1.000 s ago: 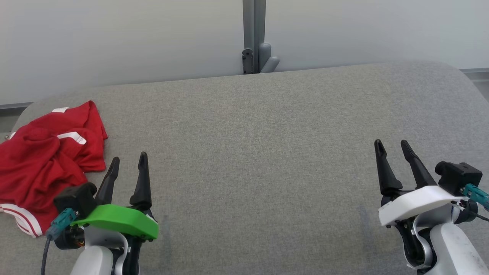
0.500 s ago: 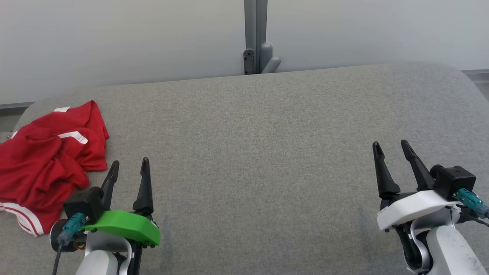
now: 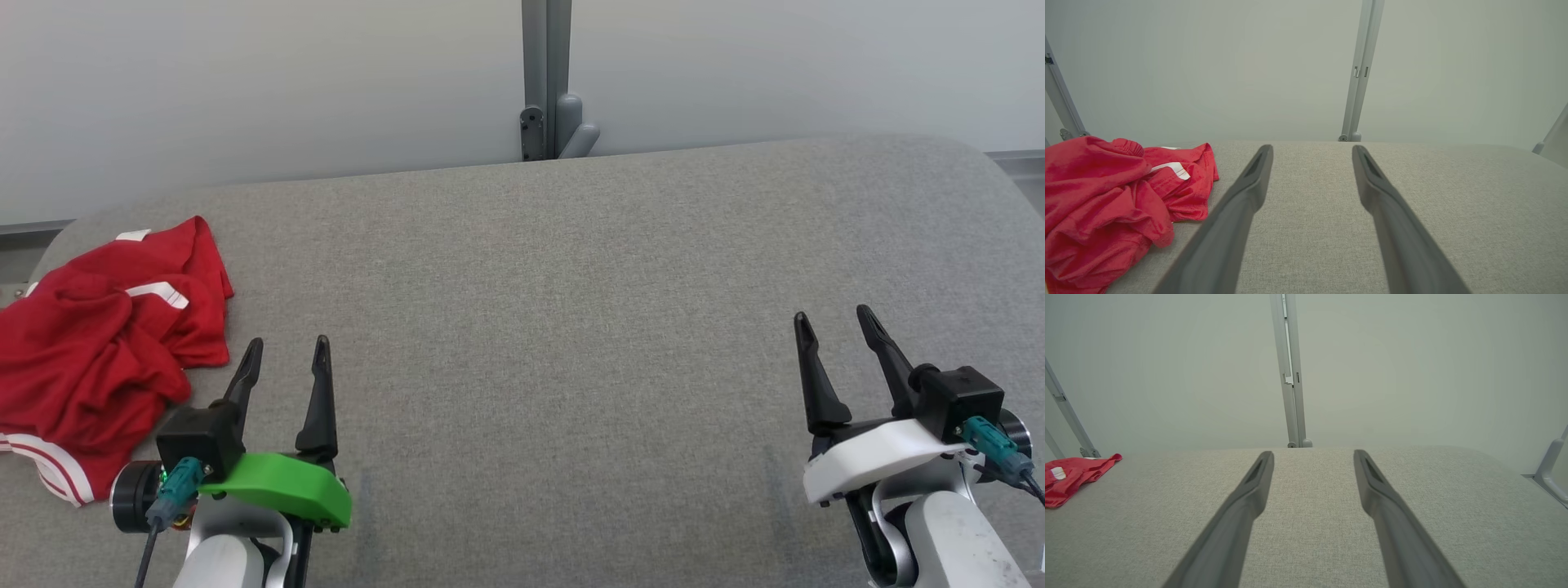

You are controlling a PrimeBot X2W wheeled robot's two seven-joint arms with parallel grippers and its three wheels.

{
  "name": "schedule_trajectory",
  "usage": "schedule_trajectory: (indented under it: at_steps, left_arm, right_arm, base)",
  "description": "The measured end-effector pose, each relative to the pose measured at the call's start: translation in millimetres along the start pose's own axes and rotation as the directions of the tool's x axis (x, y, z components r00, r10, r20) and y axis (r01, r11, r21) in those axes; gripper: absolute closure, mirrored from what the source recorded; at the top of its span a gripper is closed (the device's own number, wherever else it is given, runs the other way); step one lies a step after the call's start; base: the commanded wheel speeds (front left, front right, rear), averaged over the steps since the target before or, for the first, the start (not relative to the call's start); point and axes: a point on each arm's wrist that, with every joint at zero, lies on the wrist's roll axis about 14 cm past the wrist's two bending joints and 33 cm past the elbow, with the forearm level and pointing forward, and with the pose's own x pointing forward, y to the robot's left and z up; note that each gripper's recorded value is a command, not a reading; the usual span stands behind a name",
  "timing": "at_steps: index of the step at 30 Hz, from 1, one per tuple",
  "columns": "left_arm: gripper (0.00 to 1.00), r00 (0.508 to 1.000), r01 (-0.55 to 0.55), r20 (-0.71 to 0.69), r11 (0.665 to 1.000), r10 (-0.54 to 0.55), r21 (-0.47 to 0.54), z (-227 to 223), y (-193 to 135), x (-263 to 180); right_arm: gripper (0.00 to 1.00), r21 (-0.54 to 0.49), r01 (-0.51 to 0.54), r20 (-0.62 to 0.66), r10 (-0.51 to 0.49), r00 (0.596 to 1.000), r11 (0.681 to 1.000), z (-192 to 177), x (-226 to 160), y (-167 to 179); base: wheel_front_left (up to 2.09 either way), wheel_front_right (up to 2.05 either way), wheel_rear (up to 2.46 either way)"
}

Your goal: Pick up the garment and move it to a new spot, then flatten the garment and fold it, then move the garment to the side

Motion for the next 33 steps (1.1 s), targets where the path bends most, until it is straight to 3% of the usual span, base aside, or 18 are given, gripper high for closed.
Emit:
schedule_trajectory:
  at_steps: [23, 33]
  left_arm:
    - [0.00, 1.000, -0.004, 0.015, 0.995, 0.003, 0.096, 1.6, -1.6, -2.8]
    - [0.00, 1.000, -0.024, 0.006, 0.997, 0.024, 0.072, -1.2, 2.9, -3.3]
  right_arm:
    - [0.00, -0.039, -0.012, 0.012, 0.012, 1.000, 0.999, -2.9, -2.3, 7.2]
    - [0.00, -0.021, -0.006, 0.000, 0.006, 1.000, 1.000, -7.2, -3.5, 6.4]
  base:
    - [0.00, 0.00, 0.00]
    - [0.00, 0.00, 0.00]
